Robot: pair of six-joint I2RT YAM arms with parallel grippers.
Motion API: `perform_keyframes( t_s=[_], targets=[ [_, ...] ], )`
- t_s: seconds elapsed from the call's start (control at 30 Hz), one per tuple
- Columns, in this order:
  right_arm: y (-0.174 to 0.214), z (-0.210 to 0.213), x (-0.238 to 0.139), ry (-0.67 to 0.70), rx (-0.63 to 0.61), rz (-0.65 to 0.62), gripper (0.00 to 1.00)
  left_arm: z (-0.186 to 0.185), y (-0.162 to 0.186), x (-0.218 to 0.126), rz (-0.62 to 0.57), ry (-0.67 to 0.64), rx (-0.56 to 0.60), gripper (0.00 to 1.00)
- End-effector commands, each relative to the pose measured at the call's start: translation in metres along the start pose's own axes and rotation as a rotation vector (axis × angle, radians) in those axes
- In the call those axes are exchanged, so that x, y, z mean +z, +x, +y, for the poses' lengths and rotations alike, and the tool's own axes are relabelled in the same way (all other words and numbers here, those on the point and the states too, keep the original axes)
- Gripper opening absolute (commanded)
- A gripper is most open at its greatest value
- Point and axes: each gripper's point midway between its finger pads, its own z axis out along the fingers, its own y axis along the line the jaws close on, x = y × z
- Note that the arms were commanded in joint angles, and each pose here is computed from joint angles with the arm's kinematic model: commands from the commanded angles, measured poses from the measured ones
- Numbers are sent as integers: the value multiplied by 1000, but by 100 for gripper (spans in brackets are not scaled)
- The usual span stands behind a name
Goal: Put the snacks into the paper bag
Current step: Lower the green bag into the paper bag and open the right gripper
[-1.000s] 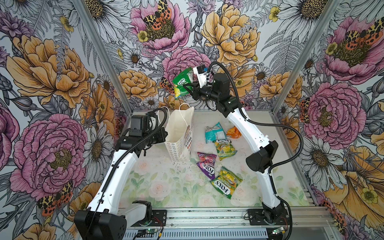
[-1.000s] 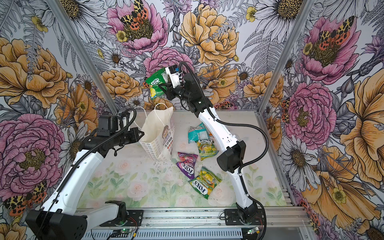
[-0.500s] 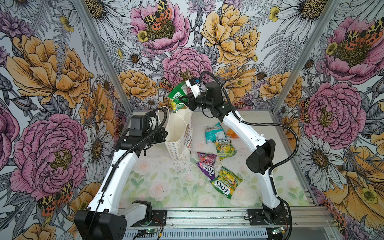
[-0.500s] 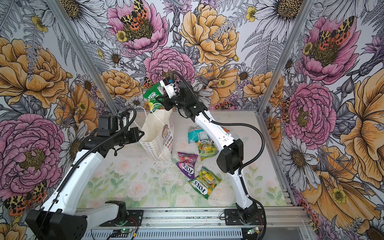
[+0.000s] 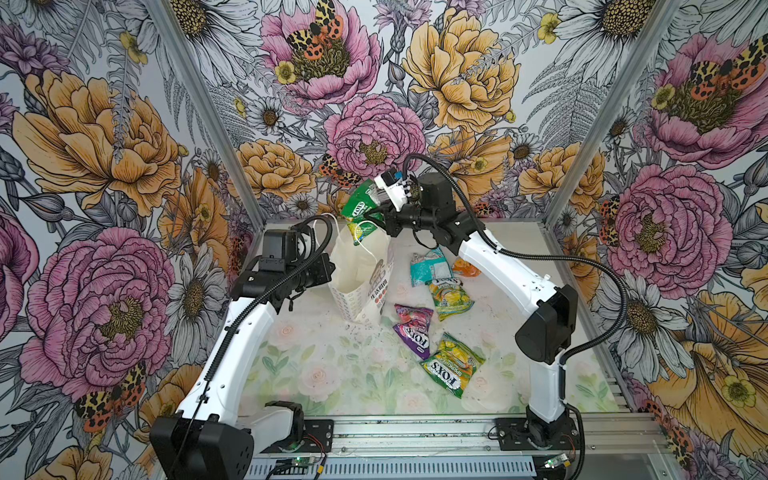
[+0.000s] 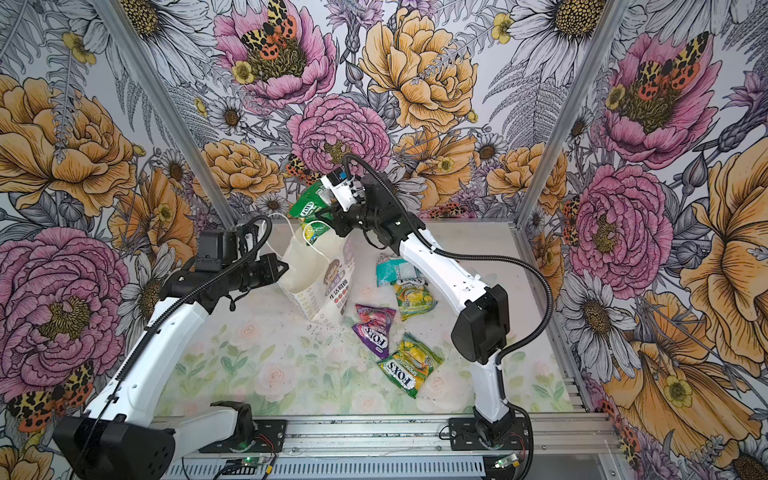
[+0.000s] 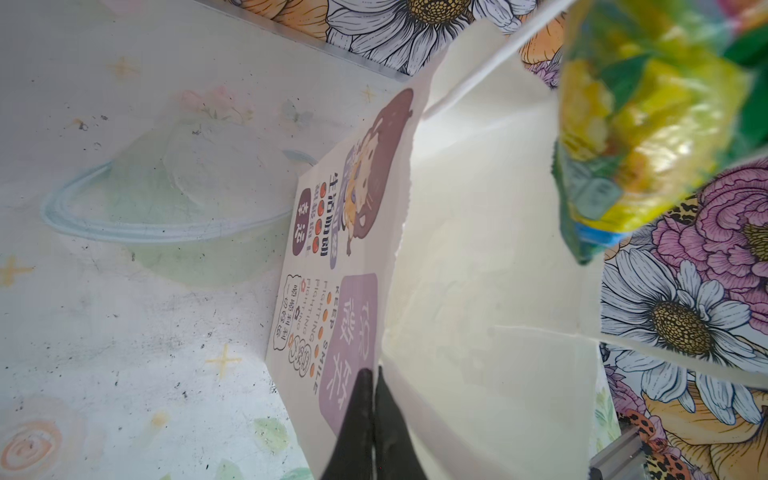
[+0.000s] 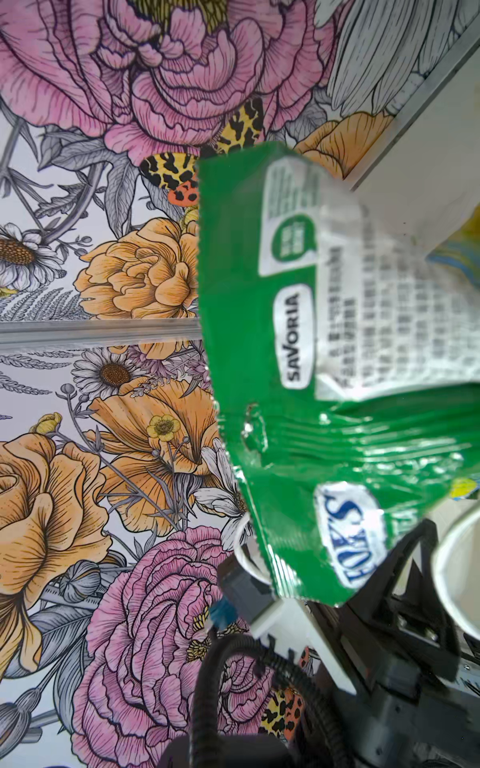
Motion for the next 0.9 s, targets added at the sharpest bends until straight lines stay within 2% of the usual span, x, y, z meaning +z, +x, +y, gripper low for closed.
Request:
perform_keyframes(
  t_s=[0.0,0.6,0.87],
  targets=[
    [-31,21,-19,-18,-86,-77,0,3,-9,4,-33,-13,-22,0],
    [-5,44,-16,-121,-66,12,0,2,-13,1,-52,-21,-38,0],
    [15,43,-21,-100,-51,102,0,1,-15,-2,-60,-22,-61,0]
  ],
)
